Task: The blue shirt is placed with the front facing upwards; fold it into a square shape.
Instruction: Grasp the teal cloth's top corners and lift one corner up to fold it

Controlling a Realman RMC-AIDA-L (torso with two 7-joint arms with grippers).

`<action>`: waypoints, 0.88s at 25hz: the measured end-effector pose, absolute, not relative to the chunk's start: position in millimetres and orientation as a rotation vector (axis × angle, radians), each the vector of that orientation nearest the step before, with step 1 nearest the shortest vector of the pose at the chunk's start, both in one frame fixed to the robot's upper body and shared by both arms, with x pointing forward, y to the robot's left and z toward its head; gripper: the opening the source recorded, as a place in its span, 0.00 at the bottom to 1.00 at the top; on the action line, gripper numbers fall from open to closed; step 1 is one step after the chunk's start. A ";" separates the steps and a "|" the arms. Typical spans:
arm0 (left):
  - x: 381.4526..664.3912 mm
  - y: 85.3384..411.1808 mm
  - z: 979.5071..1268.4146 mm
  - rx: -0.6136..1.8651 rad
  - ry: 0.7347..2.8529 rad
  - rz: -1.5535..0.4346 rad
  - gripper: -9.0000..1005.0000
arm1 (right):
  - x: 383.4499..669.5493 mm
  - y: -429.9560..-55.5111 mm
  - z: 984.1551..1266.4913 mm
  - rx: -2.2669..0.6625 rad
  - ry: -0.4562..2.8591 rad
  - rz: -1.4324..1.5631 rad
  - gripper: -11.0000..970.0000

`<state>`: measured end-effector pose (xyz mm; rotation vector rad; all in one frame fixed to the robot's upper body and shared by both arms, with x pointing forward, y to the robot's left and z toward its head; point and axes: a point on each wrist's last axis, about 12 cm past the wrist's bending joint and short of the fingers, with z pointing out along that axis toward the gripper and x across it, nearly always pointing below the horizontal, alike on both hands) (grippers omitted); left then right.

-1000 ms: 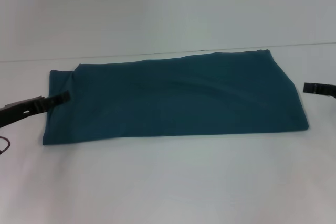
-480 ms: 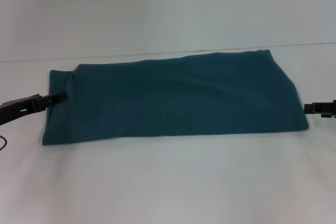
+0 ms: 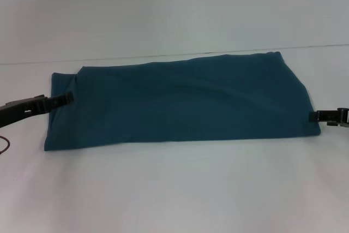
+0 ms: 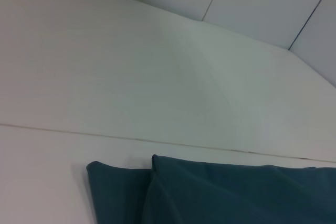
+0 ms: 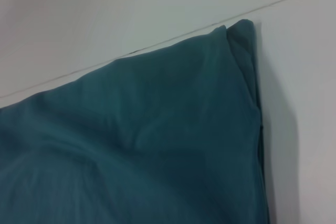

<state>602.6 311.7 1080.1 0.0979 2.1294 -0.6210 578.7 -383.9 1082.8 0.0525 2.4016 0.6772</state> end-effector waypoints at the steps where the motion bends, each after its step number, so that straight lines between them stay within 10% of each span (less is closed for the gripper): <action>1: 602.7 311.6 1080.2 0.097 2.130 -0.622 0.89 | 578.9 -384.0 1083.3 0.053 2.399 0.679 0.64; 22: 587.6 319.3 1085.4 0.080 2.140 -0.722 0.89 | 580.7 -387.5 1099.0 -0.049 2.269 0.693 0.61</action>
